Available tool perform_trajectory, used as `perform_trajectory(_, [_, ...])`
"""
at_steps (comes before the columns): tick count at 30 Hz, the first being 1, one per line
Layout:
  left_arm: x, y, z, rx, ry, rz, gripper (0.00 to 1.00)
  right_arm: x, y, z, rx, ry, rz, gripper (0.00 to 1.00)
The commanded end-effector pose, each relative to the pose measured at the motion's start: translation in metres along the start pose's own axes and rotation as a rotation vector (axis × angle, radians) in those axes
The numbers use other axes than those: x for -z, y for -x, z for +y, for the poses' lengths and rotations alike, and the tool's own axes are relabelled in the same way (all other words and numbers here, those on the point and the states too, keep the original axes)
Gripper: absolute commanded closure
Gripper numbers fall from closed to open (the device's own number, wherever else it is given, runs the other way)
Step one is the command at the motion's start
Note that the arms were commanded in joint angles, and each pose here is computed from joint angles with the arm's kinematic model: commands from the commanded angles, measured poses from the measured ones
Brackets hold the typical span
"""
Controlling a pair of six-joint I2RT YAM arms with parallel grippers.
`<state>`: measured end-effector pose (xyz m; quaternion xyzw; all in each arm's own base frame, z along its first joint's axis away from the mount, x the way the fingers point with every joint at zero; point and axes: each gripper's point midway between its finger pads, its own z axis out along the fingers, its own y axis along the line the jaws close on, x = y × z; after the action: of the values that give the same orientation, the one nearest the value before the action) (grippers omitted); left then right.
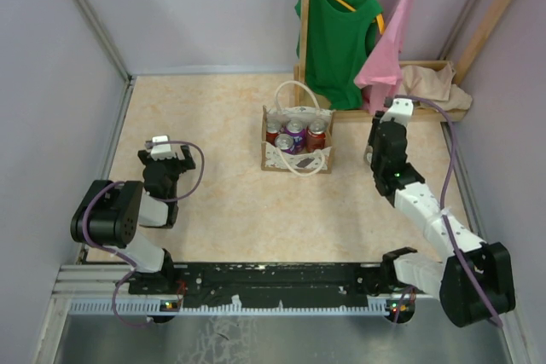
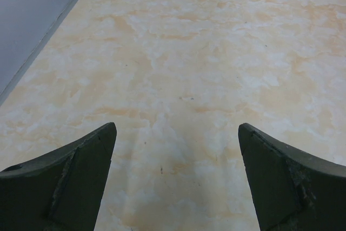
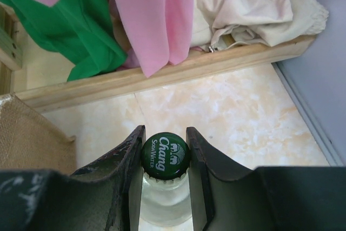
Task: Take the beverage out of the canvas bag
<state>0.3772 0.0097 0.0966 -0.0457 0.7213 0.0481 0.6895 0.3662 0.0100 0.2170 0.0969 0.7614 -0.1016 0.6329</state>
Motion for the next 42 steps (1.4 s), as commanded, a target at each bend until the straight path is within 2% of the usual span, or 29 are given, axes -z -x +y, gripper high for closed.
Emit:
perform_trajectory(1, [0.001,0.000,0.001,-0.004,0.003,-0.006,0.00,0.000,0.053,0.006,-0.144,0.026,-0.182,1.00])
perform_trajectory(12, [0.001,0.000,0.000,-0.003,0.002,-0.006,0.00,0.020,0.014,0.010,-0.198,0.116,-0.175,1.00])
perform_trajectory(22, [0.001,0.000,0.000,-0.004,0.002,-0.007,0.00,0.036,-0.003,0.014,-0.118,0.145,-0.153,1.00])
perform_trajectory(23, [0.001,0.000,0.001,-0.004,0.003,-0.005,0.00,0.038,-0.003,0.019,-0.101,0.154,-0.150,0.97])
perform_trajectory(24, [0.001,0.000,0.000,-0.004,0.002,-0.005,0.00,0.039,-0.004,0.022,-0.085,0.162,-0.148,0.87])
perform_trajectory(27, [0.001,0.000,0.001,-0.004,0.003,-0.006,0.00,0.041,-0.005,0.025,-0.067,0.161,-0.143,0.45])
perform_trajectory(29, [0.001,0.000,0.000,-0.004,0.002,-0.006,0.00,0.042,-0.005,0.025,-0.073,0.154,-0.144,0.27])
perform_trajectory(30, [0.001,0.000,0.000,-0.004,0.002,-0.006,0.00,0.043,-0.005,0.025,-0.075,0.150,-0.145,0.11])
perform_trajectory(31, [0.001,0.000,0.001,-0.004,0.003,-0.006,0.00,0.043,-0.004,0.025,-0.078,0.147,-0.147,0.03])
perform_trajectory(37, [0.001,0.000,0.001,-0.003,0.003,-0.006,0.00,0.046,0.014,0.016,-0.096,0.111,-0.187,0.01])
perform_trajectory(42, [0.001,0.000,0.000,-0.004,0.002,-0.006,0.00,0.062,0.091,0.011,-0.135,0.112,-0.320,0.01])
